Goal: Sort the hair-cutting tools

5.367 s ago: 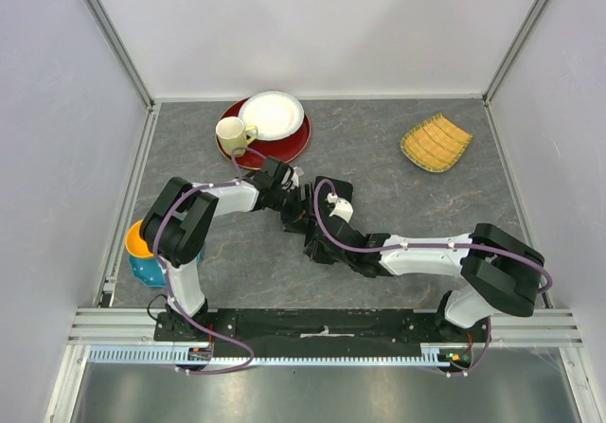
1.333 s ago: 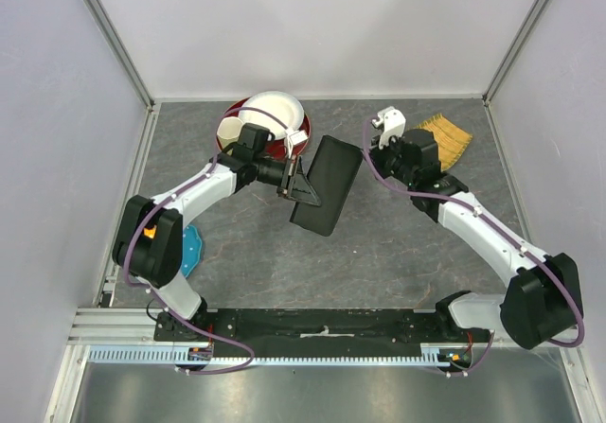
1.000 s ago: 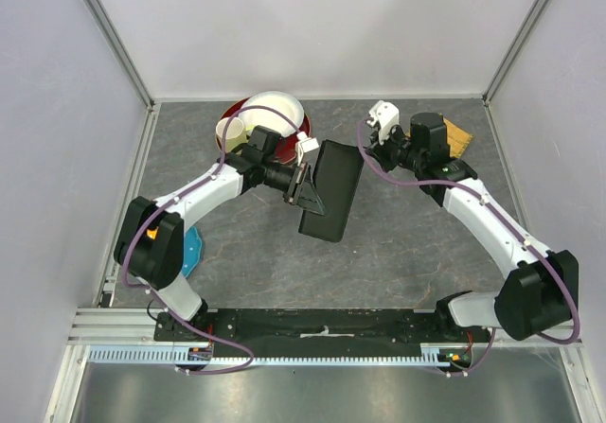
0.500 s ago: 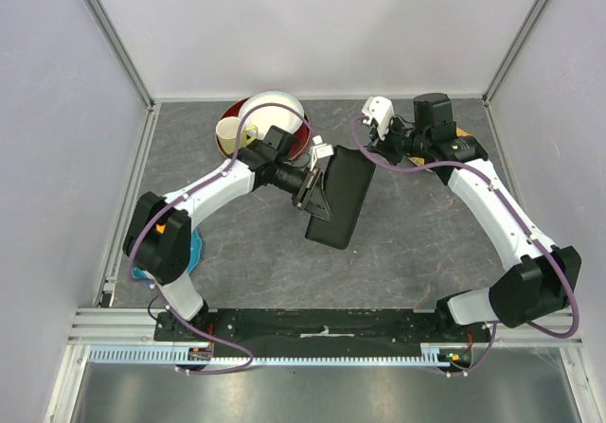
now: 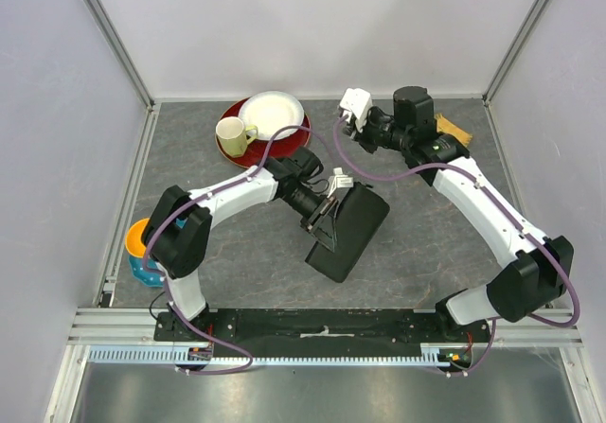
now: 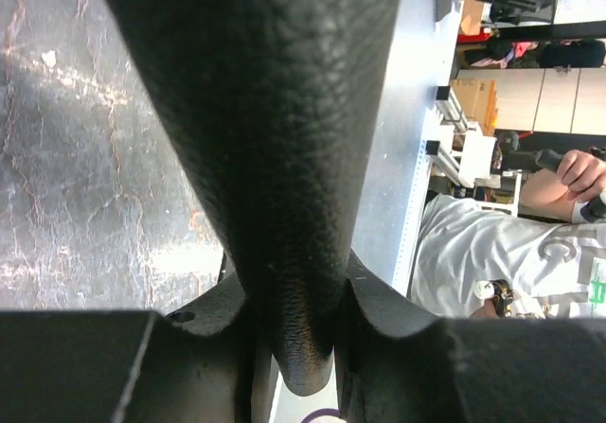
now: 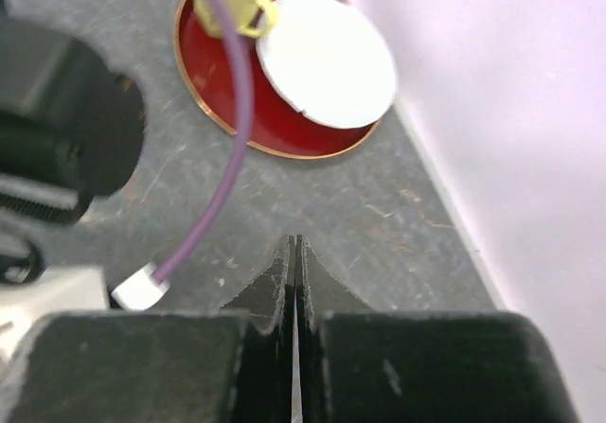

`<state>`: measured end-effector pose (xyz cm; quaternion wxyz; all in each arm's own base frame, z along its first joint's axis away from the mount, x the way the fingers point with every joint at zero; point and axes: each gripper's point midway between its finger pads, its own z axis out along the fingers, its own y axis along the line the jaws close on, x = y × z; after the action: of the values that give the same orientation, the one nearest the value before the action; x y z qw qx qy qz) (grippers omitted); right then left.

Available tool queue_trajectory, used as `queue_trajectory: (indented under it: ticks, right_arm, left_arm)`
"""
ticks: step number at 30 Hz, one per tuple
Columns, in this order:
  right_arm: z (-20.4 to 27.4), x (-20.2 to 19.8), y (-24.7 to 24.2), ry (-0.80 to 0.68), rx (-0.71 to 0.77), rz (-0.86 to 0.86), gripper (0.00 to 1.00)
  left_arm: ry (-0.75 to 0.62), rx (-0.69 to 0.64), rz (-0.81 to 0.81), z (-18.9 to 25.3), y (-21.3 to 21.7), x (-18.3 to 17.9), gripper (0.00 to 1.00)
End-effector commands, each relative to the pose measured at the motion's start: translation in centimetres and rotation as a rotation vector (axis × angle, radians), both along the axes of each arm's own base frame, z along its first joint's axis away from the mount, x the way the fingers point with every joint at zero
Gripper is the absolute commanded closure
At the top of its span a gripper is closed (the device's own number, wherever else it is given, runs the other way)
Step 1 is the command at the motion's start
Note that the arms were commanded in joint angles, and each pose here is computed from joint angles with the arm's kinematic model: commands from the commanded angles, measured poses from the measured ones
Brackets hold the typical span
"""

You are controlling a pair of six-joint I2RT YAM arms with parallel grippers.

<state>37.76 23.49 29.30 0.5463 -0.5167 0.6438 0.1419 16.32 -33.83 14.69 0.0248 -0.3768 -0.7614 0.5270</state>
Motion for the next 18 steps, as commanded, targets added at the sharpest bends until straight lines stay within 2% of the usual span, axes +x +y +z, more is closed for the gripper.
queue_trajectory:
  ticks: [1,2,3,5,6,8,9,11,14,18]
  right_arm:
    - [4.8,2.8,-0.7,-0.134,0.101,-0.163,1.00]
    - [4.6,3.3,-1.7,-0.134,0.091,-0.221,0.98]
    - [4.1,3.4,-2.5,-0.126,0.085,-0.277,0.86]
    - [3.7,4.2,-4.9,-0.117,0.085,-0.436,0.76]
    - [3.5,4.0,-5.6,-0.107,0.092,-0.474,0.62]
    - [3.3,3.9,-6.8,-0.080,0.126,-0.566,0.49]
    - [3.2,3.6,-7.3,-0.071,0.143,-0.596,0.37]
    - [3.0,3.4,-8.4,-0.046,0.182,-0.682,0.27]
    - [2.8,2.8,-9.2,0.000,0.258,-0.756,0.03]
    - [1.8,1.7,-9.1,0.079,0.362,-0.797,0.02]
  left_arm:
    - [-0.096,-0.039,0.009,1.9,-0.4,1.4,0.98]
    - [-0.108,-0.029,0.041,1.7,0.0,2.1,0.98]
    - [-0.109,-0.024,0.072,1.9,0.2,2.6,0.98]
    - [-0.123,-0.030,0.134,2.3,0.7,4.0,0.98]
    - [-0.124,-0.030,0.155,2.4,0.9,4.4,0.98]
    - [-0.128,-0.018,0.198,2.4,1.5,5.3,0.98]
    - [-0.126,-0.011,0.212,2.3,1.7,5.6,0.98]
    - [-0.126,0.015,0.261,2.1,2.3,6.7,0.98]
    - [-0.121,0.047,0.350,1.8,3.4,8.6,0.98]
    - [-0.056,0.085,0.436,0.5,4.6,10.2,0.94]
